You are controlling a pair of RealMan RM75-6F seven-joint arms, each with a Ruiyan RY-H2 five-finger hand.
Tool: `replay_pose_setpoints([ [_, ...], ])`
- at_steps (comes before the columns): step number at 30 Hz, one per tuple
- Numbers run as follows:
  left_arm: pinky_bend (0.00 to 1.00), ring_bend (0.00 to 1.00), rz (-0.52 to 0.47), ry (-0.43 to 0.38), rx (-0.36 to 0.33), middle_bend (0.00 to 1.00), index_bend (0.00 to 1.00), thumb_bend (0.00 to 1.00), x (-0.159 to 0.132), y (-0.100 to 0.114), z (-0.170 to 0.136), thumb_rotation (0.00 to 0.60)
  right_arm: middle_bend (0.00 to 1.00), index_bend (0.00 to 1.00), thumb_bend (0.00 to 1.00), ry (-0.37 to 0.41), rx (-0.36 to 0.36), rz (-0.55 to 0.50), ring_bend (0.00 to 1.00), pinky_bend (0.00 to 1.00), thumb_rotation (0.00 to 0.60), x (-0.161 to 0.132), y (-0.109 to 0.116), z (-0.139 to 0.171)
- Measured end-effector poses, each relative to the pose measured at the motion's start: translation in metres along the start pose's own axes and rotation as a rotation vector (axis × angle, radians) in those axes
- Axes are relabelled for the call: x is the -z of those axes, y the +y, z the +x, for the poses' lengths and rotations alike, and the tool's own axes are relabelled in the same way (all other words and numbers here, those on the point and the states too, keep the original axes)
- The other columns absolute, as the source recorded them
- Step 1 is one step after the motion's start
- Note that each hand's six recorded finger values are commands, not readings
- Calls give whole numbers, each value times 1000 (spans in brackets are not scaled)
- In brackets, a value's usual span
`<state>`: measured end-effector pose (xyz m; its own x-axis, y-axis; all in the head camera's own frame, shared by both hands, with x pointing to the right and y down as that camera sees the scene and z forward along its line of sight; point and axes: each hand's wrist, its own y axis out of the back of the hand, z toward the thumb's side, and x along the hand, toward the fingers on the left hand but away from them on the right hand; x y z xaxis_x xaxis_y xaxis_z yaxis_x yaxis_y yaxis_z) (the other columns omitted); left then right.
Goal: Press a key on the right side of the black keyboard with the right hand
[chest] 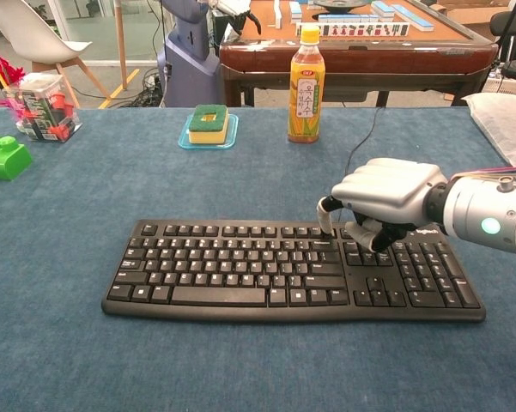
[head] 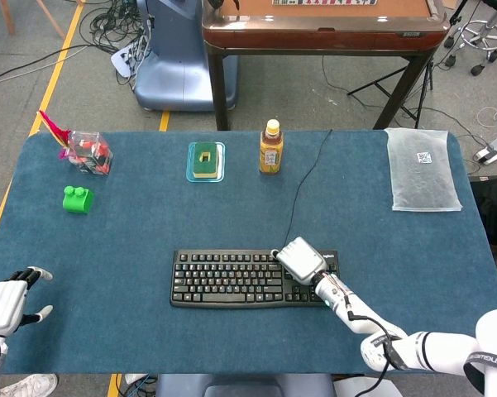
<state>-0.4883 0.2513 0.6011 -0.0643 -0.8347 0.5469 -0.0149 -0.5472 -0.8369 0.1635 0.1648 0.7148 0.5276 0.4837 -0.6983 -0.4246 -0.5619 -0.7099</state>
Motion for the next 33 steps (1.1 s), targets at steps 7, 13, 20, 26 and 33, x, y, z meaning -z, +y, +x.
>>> replay_pose_setpoints([
  [7,549,348,1,-2,2,347,395,124,0,0,0,600,1000,360,750,-4,18,-10,996,1000,600,2,4,3],
  [13,549,348,4,-1,4,348,395,124,0,-1,0,600,943,360,750,-28,88,-19,909,1000,600,17,22,23],
  [20,549,348,2,-8,-4,348,395,124,-3,0,0,600,757,436,742,-144,188,-38,739,1000,600,57,39,73],
  [26,549,350,-2,-44,-31,365,395,124,-11,5,-3,600,614,442,736,-209,237,-75,562,835,600,77,31,121],
  [33,549,350,-10,-96,-69,365,399,124,-23,13,-13,600,546,442,731,-283,308,-153,474,639,600,92,15,177],
])
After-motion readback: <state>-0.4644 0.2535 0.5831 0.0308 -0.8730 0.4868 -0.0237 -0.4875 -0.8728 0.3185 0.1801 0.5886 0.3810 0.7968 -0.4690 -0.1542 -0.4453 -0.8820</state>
